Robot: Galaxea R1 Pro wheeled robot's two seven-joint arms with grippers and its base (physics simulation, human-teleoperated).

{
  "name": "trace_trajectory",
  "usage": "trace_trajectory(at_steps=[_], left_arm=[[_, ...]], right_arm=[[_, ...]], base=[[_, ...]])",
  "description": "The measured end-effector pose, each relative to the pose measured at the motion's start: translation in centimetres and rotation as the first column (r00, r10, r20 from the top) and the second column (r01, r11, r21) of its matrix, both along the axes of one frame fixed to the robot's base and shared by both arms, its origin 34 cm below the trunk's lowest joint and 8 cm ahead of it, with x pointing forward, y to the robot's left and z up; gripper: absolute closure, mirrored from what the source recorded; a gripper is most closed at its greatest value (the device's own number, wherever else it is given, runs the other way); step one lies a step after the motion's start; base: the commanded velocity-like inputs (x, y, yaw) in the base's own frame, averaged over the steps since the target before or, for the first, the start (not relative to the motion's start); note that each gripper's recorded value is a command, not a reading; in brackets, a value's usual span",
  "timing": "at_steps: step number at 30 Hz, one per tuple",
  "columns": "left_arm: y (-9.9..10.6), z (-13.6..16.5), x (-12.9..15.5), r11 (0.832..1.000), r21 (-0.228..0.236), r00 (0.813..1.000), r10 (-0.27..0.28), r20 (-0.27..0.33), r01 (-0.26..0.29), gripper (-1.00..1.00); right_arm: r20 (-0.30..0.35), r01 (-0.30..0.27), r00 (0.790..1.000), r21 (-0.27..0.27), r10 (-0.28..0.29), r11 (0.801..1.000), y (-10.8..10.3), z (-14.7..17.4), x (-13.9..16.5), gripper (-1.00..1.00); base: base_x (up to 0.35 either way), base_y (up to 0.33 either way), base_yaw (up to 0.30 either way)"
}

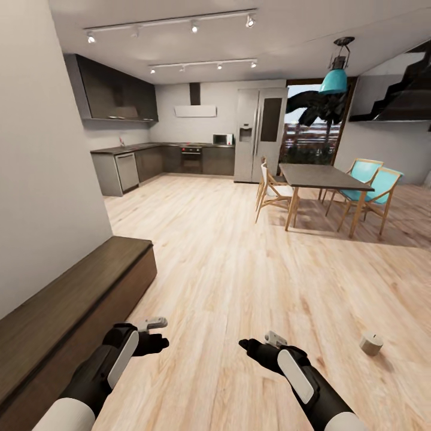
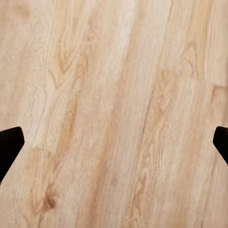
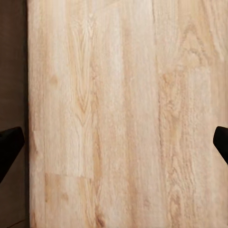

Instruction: Place each of the two pumpkins and all three candles from the living room inside a cabinet in the living room (use any cabinet), then make sure every cabinet is closed, and position the cauldron so it is next to a table in the living room.

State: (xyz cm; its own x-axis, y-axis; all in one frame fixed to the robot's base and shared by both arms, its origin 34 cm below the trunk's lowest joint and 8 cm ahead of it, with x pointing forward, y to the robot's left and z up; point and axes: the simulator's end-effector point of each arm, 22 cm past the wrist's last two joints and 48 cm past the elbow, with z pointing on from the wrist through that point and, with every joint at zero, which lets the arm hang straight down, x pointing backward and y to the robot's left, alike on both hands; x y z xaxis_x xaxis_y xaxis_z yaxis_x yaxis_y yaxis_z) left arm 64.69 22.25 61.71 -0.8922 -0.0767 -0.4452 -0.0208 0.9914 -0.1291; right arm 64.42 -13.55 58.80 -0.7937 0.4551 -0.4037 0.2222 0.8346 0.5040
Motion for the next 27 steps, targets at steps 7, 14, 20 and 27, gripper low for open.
trace_trajectory(at_steps=[7, 14, 20, 27], left_arm=[[0.0, 0.0, 0.0, 1.0, 0.003, 1.0, 0.0, 0.001, 0.0, -1.0], [0.0, 0.0, 0.0, 1.0, 0.004, 1.0, 0.0, 0.002, 0.0, -1.0], [0.0, 0.0, 0.0, 1.0, 0.004, 1.0, 0.0, 0.002, 0.0, -1.0], [0.0, -0.6, -0.5, 1.0, 0.001, 1.0, -0.008, -0.002, 0.008, -1.0]], right_arm=[[-0.002, 0.07, 0.998, 0.022, -0.07, 0.997, -2.2, 0.2, 0.7, -1.0], [-0.003, 0.094, 0.996, 0.032, -0.094, 0.995, -2.8, 0.3, 0.9, -1.0], [-0.003, 0.095, 0.996, 0.032, -0.095, 0.995, -2.9, 0.3, 0.9, -1.0], [0.003, 0.097, 0.995, 0.038, -0.098, 0.995, -2.8, 0.2, 1.0, -1.0]], base=[[0.317, 0.0, -0.074], [0.329, 0.0, -0.26], [0.33, 0.0, -0.19], [0.188, 0.0, -0.015]])
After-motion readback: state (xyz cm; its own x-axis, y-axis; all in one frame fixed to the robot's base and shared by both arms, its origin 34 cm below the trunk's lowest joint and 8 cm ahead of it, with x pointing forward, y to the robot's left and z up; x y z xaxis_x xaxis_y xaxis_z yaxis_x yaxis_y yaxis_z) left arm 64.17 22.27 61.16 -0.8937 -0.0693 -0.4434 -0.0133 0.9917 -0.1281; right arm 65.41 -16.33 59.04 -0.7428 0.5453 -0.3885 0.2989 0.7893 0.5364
